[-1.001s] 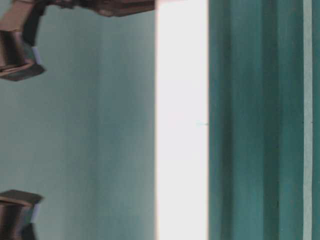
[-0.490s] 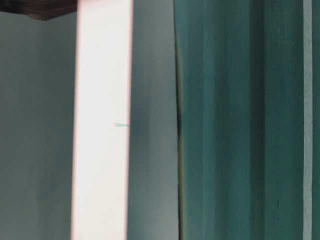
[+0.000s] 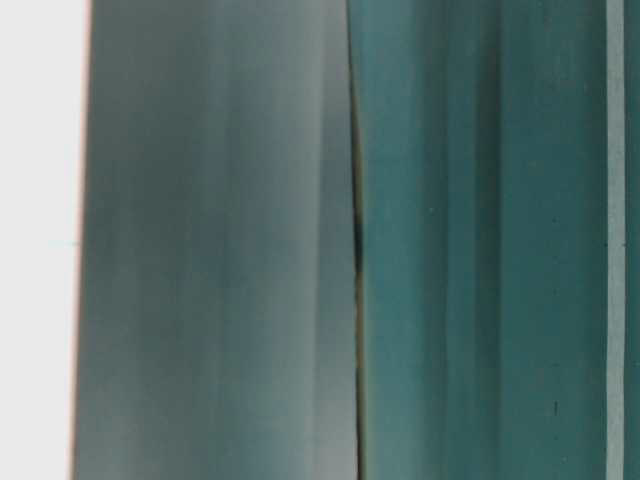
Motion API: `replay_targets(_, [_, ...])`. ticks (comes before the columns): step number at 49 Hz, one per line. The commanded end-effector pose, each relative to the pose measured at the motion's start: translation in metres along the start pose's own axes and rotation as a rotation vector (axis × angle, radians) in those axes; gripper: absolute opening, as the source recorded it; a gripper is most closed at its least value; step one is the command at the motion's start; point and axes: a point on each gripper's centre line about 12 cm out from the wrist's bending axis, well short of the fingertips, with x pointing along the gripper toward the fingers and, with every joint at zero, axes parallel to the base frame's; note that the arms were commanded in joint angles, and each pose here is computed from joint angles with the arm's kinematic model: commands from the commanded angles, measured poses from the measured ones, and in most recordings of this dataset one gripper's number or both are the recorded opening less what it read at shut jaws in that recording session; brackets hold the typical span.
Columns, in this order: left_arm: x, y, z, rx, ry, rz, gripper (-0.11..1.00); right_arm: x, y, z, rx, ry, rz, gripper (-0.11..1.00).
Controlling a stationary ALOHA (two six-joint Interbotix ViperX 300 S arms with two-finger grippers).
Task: Lift a wooden board with both hands.
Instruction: 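Lift the board with both grippers and move it back, then hold the board raised with both grippers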
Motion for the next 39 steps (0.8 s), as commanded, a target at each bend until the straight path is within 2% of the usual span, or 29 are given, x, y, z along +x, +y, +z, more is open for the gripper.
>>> replay_targets(1, [-0.027, 0.004, 0.014, -0.028, -0.09, -0.001, 0.18, -0.027, 0.004, 0.004, 0.019, -0.047, -0.004, 0.21])
replay_targets(6, [-0.036, 0.004, 0.018, -0.03, -0.111, -0.004, 0.18, -0.042, 0.005, 0.005, 0.027, -0.044, -0.013, 0.21])
replay_targets(19, [-0.065, 0.005, 0.029, -0.046, -0.14, -0.006, 0.18, -0.078, 0.008, 0.011, 0.034, -0.14, -0.021, 0.21])
replay_targets(39, [-0.076, 0.004, 0.043, -0.044, -0.12, -0.002, 0.18, -0.079, 0.008, 0.011, 0.034, -0.141, -0.021, 0.21])
